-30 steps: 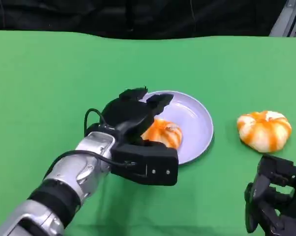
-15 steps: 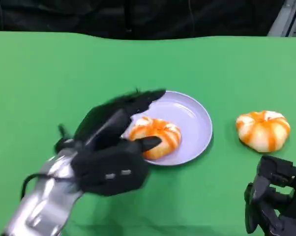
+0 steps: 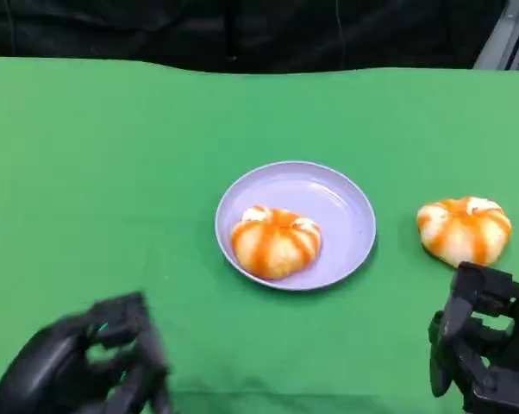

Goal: Grasp the bread from the table and place it into the plate.

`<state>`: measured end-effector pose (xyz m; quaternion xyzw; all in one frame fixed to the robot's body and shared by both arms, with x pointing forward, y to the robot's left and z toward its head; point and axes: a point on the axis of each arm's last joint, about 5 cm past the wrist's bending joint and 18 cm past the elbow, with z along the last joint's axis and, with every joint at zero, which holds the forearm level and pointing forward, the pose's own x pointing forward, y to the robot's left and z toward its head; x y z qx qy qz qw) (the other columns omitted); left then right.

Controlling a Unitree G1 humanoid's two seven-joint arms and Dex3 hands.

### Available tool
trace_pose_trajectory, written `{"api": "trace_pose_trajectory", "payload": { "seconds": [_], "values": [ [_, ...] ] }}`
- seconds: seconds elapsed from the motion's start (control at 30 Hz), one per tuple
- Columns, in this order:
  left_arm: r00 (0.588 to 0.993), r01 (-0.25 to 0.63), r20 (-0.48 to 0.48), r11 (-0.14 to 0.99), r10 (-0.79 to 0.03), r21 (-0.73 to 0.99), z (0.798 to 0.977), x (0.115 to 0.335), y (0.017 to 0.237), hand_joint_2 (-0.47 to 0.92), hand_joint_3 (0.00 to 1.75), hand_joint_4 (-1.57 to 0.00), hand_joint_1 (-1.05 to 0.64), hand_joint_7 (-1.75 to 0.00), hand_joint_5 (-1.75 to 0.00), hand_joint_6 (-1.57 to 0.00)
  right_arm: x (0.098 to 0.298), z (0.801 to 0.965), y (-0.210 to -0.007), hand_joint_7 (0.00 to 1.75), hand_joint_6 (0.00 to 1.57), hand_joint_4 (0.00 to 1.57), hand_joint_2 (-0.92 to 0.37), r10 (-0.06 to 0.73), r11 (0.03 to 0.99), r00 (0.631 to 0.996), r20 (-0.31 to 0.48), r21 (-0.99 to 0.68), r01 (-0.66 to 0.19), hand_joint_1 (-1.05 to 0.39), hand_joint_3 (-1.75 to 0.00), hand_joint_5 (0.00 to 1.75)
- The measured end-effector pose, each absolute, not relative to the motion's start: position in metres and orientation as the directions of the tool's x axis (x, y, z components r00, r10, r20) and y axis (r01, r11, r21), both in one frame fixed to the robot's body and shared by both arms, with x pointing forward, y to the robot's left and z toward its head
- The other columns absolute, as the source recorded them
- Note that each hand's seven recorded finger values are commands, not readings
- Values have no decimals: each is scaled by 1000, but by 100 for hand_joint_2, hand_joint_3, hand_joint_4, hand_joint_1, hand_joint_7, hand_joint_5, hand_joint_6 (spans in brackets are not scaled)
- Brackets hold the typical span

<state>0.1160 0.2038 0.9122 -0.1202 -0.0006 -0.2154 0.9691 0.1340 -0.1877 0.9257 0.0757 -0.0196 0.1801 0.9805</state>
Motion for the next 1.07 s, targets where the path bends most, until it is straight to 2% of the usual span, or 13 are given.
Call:
{"api": "trace_pose_trajectory", "payload": {
  "seconds": [0.1,0.27,0.87,1.07],
  "values": [
    [903,425,47,876,-427,-226,909,110,206,60,133,-96,5,-175,-175,-74,136,922,-190,159,73,84,-61,350,923,935,58,149,-355,5,-115,175],
    [900,434,70,874,-429,-218,908,112,205,63,124,-96,6,-175,-175,-75,137,919,-195,160,72,82,-63,343,926,937,65,142,-349,6,-115,175],
    [905,422,53,876,-422,-234,904,117,206,65,127,-96,10,-175,-175,-74,138,919,-196,159,73,84,-62,354,922,932,72,139,-361,3,-112,175],
    [918,396,56,893,-393,-216,906,118,212,61,132,-96,7,-175,-175,-73,137,920,-196,159,74,84,-62,355,922,932,75,136,-362,3,-113,175]
  ]
}}
